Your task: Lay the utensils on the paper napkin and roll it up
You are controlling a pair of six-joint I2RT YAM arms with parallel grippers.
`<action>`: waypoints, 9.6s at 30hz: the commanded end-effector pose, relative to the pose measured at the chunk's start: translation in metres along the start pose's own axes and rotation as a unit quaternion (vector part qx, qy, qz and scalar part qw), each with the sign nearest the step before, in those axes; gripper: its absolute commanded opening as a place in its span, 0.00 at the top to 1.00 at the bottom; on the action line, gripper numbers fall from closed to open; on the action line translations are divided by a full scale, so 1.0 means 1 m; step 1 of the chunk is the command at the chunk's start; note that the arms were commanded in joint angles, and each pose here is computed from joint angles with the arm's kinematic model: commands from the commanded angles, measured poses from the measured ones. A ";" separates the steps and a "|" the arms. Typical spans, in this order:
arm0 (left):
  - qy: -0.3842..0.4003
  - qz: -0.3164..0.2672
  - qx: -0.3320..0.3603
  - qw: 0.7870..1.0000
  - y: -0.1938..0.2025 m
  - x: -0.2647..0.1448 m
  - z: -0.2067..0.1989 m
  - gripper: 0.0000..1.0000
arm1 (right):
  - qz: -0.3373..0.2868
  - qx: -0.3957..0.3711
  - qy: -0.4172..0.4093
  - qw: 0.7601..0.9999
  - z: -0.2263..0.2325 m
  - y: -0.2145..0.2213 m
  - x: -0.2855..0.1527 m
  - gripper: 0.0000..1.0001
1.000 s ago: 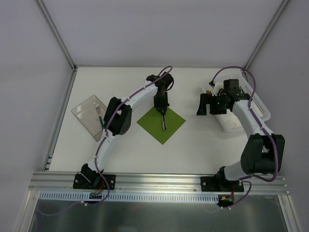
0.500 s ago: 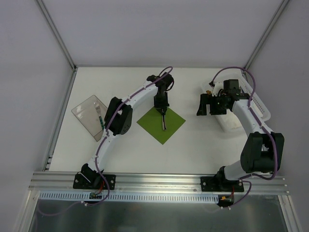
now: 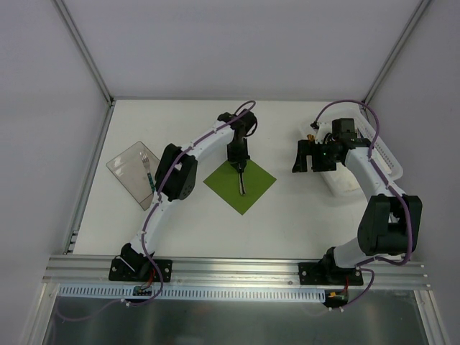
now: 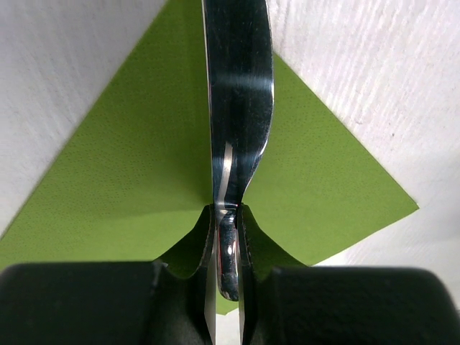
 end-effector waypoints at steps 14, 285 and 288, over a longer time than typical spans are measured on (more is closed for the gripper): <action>-0.003 -0.009 -0.023 1.000 -0.007 -0.016 0.006 1.00 | -0.006 0.010 -0.007 1.000 -0.002 -0.004 0.001 0.03; 0.027 0.031 0.033 0.999 -0.003 -0.024 0.003 0.94 | 0.005 0.069 -0.139 0.988 -0.010 -0.028 -0.015 0.01; 0.025 0.037 0.030 0.999 -0.003 -0.021 0.004 0.94 | 0.006 0.071 -0.140 0.988 -0.010 -0.028 -0.015 0.01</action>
Point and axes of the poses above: each gripper's point midway between its finger pads, its own x axis out along the fingers, its own z axis along the line the jaws close on, y = z × x, the point moved 7 cm from there along -x, back along the fingers, and after that the axes turned 6 degrees about -x, right-handed, at the moved point
